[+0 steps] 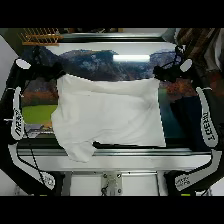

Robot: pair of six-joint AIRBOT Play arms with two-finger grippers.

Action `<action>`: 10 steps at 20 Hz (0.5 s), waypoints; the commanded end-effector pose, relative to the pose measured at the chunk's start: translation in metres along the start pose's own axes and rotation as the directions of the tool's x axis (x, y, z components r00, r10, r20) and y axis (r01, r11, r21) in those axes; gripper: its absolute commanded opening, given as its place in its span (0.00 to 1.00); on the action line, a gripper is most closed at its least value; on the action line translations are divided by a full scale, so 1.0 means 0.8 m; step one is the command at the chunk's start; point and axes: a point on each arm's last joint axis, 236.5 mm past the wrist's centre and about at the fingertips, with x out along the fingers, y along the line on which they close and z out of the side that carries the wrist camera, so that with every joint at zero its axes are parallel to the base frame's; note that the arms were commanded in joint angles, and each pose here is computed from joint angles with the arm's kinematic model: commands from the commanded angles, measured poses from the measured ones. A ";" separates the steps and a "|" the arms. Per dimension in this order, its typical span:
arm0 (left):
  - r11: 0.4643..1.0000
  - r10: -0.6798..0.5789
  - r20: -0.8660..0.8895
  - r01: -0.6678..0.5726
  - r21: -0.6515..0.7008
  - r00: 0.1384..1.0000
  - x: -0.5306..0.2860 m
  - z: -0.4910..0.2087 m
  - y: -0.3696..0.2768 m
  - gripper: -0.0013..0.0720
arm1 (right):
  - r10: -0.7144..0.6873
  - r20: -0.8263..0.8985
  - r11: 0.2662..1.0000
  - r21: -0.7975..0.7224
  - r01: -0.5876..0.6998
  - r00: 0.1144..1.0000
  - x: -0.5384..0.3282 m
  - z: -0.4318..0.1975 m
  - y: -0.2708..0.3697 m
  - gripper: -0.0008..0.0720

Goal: Fold the clothes and pants, and hang the long-sleeved shirts on hangers.

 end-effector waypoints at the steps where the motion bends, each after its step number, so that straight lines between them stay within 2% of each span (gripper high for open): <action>1: 1.000 0.001 0.002 -0.001 -0.003 1.000 -0.016 0.014 0.012 0.02 | -0.019 0.028 1.000 0.002 0.019 0.999 -0.009 0.011 -0.009 0.02; 4: 1.000 0.021 -0.003 -0.021 0.007 1.000 -0.052 0.002 0.025 0.02 | -0.109 -0.022 0.993 -0.052 0.108 0.994 -0.033 -0.005 -0.024 0.02; 10: 0.998 0.066 -0.043 -0.066 -0.012 0.997 -0.071 -0.077 0.050 0.02 | -0.186 -0.090 0.978 -0.108 0.176 0.978 -0.051 -0.063 -0.036 0.02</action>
